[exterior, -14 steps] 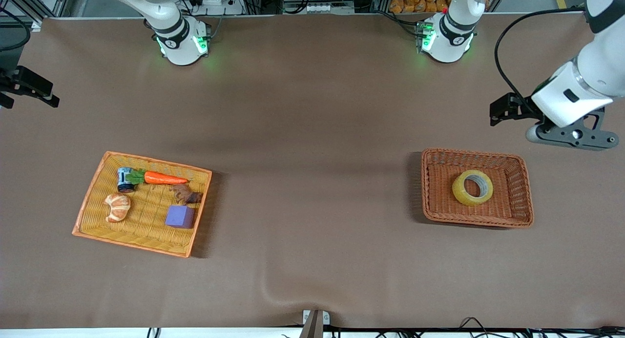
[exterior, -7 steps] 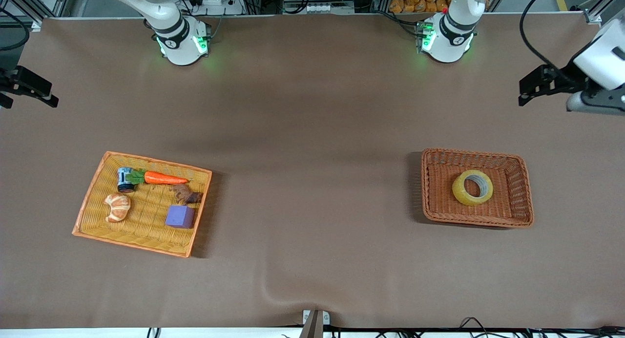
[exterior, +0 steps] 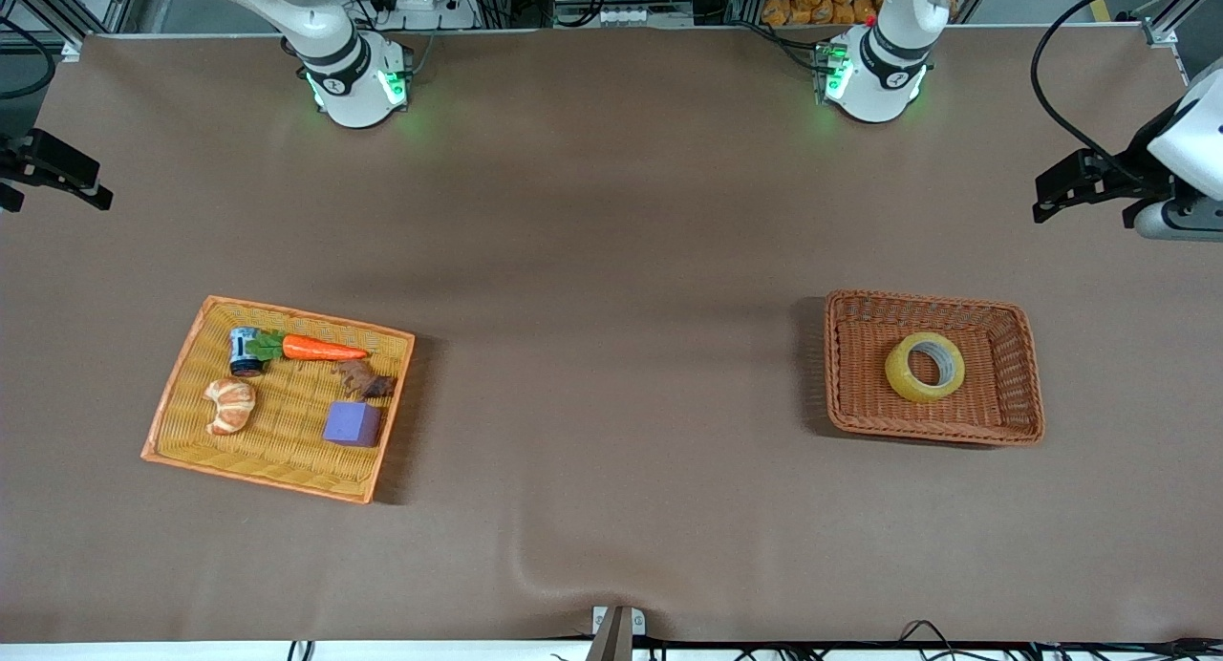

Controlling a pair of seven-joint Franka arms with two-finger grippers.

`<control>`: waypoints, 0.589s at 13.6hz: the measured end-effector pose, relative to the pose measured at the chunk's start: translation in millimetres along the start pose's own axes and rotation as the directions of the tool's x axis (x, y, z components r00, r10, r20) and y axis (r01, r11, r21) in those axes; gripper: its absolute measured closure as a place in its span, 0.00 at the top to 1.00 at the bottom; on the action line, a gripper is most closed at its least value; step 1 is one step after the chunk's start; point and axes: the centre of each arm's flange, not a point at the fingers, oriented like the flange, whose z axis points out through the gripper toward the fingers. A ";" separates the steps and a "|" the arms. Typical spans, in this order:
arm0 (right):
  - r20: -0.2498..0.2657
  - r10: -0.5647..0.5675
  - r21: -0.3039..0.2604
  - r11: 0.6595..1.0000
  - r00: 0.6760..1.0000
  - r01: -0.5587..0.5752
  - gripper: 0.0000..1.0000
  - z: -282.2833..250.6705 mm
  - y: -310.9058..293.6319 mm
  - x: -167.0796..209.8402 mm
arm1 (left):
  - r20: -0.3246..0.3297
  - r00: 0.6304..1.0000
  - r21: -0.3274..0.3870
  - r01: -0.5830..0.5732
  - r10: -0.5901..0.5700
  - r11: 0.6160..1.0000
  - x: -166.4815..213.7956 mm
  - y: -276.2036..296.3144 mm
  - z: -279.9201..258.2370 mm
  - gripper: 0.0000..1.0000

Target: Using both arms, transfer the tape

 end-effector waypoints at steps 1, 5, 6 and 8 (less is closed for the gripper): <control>0.000 0.000 0.000 1.000 1.000 0.000 1.00 0.0 0.0 0.0 | 0.000 1.000 0.000 0.000 0.000 1.000 -0.3 0.7 0.1 1.00; 0.000 0.001 0.000 1.000 1.000 -0.001 1.00 0.0 0.6 0.0 | -0.001 1.000 0.000 0.000 0.000 1.000 -5.7 2.9 -2.4 1.00; 0.001 0.003 0.000 1.000 1.000 -0.003 1.00 0.0 3.1 -0.3 | -0.003 1.000 0.000 0.001 -0.001 1.000 -6.1 2.5 -3.1 1.00; 0.003 0.006 0.001 1.000 1.000 -0.006 1.00 0.1 10.7 -1.2 | -0.006 1.000 0.000 0.008 -0.008 1.000 -6.2 2.0 -4.5 1.00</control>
